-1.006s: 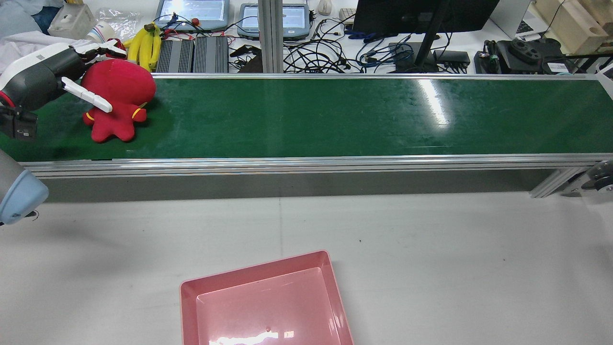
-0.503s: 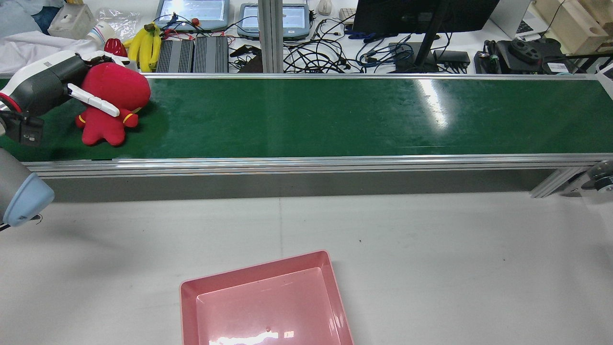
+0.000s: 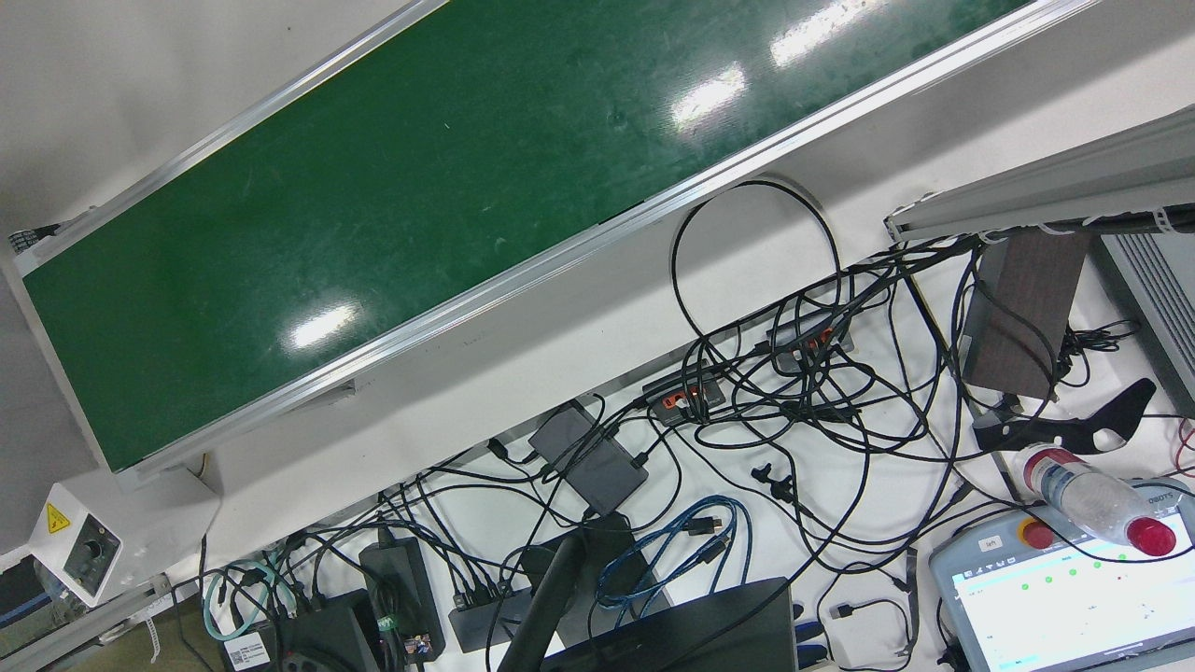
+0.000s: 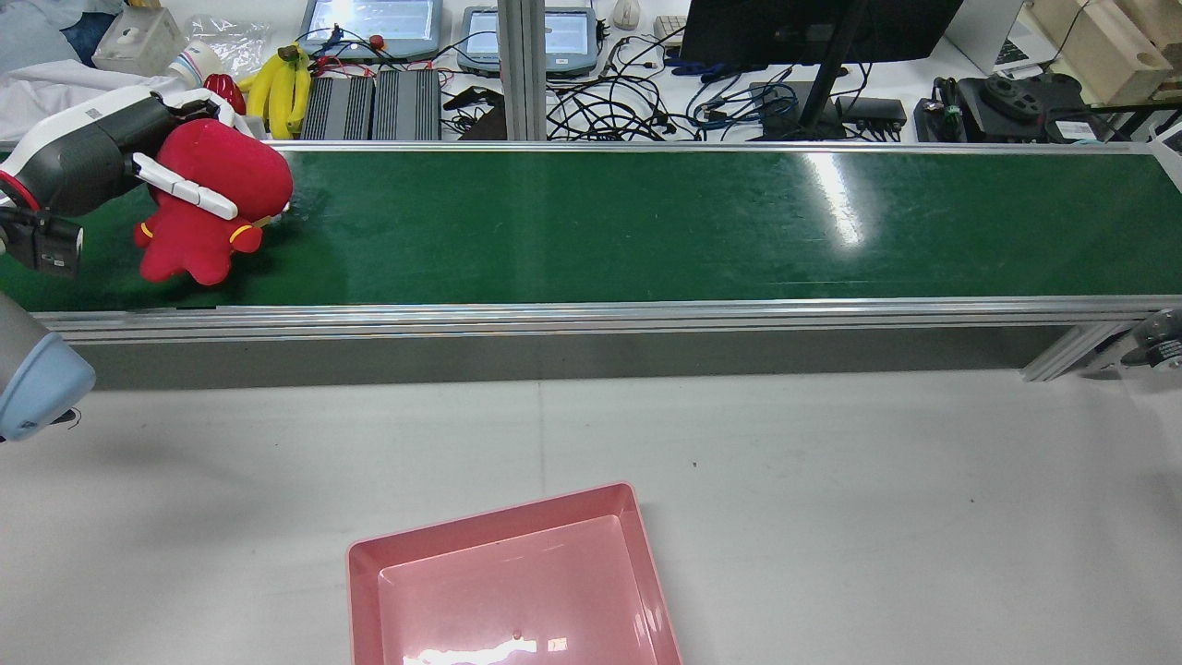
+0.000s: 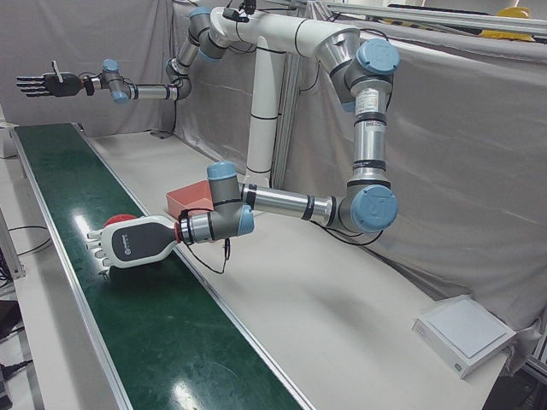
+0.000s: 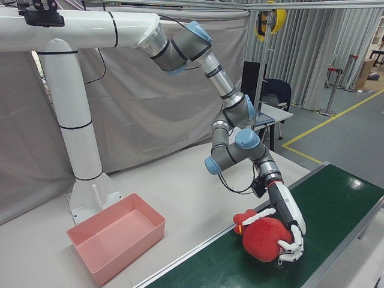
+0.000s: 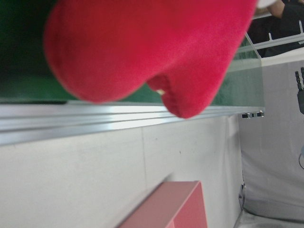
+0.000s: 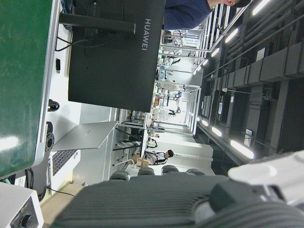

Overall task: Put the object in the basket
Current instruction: 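Close the left hand fingers around the red plush toy, then lift the toy off the belt and carry it over the pink tray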

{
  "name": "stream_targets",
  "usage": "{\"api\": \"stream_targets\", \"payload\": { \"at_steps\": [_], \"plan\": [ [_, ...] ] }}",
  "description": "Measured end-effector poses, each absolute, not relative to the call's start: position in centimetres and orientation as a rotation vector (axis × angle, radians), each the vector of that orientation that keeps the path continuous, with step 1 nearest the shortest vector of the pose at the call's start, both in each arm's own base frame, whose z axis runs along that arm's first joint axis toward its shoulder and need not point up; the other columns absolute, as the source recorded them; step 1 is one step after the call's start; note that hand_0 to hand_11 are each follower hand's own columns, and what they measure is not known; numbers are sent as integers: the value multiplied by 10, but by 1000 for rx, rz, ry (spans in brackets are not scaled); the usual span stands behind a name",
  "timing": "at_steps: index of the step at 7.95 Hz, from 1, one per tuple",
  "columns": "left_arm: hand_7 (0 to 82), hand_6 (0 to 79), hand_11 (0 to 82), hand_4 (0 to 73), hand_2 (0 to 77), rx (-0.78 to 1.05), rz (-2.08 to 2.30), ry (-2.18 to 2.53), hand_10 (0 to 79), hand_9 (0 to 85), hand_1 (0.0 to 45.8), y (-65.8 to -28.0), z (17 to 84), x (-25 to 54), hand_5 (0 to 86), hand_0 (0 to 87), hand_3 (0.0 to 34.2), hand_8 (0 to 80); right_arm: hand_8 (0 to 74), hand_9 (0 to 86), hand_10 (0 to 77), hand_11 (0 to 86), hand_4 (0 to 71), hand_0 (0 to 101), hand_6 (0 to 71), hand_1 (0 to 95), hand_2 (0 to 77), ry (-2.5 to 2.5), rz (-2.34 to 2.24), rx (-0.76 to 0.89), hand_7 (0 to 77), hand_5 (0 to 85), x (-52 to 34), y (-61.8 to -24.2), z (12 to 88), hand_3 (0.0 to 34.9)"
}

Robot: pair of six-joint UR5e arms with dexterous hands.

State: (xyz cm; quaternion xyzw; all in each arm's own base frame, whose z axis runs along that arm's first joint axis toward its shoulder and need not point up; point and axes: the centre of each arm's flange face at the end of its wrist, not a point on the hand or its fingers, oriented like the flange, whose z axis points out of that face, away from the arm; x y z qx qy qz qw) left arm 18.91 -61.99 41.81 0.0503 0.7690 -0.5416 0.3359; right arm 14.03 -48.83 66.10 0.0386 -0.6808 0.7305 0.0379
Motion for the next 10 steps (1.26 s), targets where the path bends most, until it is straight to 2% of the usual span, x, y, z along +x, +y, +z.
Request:
{"api": "stream_targets", "payload": {
  "at_steps": [1,3,6,7,8,10],
  "plan": [
    [464,202,475,158,49,99,-1358,2048,305,535,164,-607,396,188,704,593,0,393,0,0,0,0,0,1,0,0,5,-2089,2241,118,5,0,140,-488,661,0],
    [469,202,491,153,87,10,-1262,2106,316,562,164,-569,359,190,704,592,0,415,0,0,0,0,0,0,0,0,5,-2090,2240,119,5,0,140,-488,661,0],
    [469,207,491,158,109,-255,-1067,2098,327,595,169,-465,302,273,709,601,0,415,0,0,0,0,0,0,0,0,5,-2089,2241,118,5,0,140,-488,661,0],
    [475,218,475,169,109,-348,-1003,2076,305,595,169,-428,289,305,709,612,0,415,0,0,0,0,0,1,0,0,5,-2089,2241,118,5,0,140,-488,661,1],
    [475,229,469,185,109,-434,-946,2053,311,595,169,-394,281,336,704,636,0,415,0,0,0,0,0,1,0,0,5,-2089,2241,119,5,0,140,-488,661,0],
    [475,229,453,185,125,-546,-901,2023,295,589,169,-342,275,385,704,625,0,415,0,0,0,0,0,1,0,0,5,-2089,2241,119,5,0,141,-488,661,0]
  ]
}}
